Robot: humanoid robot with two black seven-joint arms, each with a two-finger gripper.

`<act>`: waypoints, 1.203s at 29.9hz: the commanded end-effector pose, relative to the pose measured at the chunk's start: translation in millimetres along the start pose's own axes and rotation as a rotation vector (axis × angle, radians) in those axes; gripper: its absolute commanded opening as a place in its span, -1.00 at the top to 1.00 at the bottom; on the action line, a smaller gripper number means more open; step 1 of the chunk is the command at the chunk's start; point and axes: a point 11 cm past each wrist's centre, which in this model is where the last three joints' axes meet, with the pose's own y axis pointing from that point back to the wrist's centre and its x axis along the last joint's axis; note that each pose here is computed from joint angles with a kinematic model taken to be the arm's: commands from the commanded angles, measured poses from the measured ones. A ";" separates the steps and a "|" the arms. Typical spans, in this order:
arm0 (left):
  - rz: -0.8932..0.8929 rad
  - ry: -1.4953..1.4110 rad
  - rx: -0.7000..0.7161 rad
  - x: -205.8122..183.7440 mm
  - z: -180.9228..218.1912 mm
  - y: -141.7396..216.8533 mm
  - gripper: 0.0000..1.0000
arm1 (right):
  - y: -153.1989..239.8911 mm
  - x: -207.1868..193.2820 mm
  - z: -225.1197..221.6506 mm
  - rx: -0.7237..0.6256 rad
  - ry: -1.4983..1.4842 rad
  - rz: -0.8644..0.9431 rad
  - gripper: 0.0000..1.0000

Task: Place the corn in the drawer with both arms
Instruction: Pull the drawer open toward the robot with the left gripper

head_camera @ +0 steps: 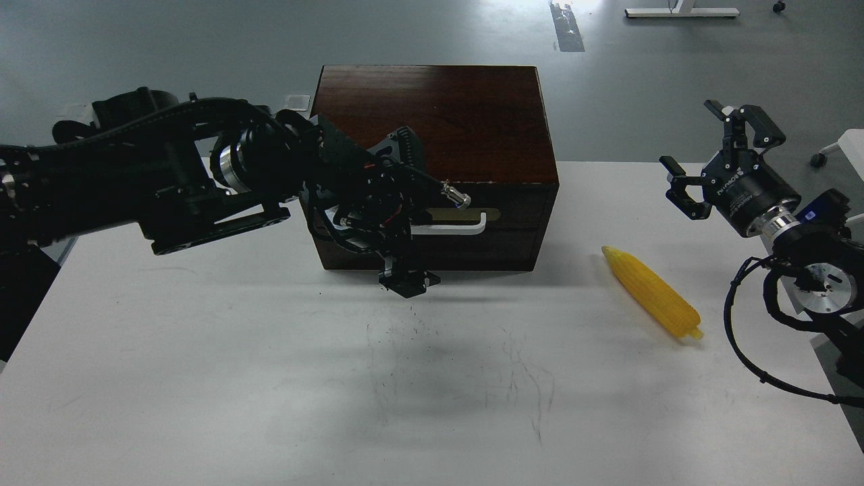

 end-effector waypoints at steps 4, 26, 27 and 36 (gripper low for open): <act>-0.021 -0.019 0.004 -2.7 0.7 -4.1 -0.98 | 0.9 0.9 0.2 -0.001 0.000 0.002 -1.00; -0.004 -0.119 -0.111 10.4 45.9 -5.8 -0.98 | 6.6 8.1 -5.7 0.009 0.012 0.017 -1.00; -0.004 -0.123 -0.114 10.4 47.4 -6.0 -0.98 | 6.6 8.1 -5.7 0.009 0.012 0.017 -1.00; 0.008 -0.177 -0.174 13.7 72.2 0.6 -0.98 | 7.8 9.1 -4.9 0.007 0.012 0.020 -1.00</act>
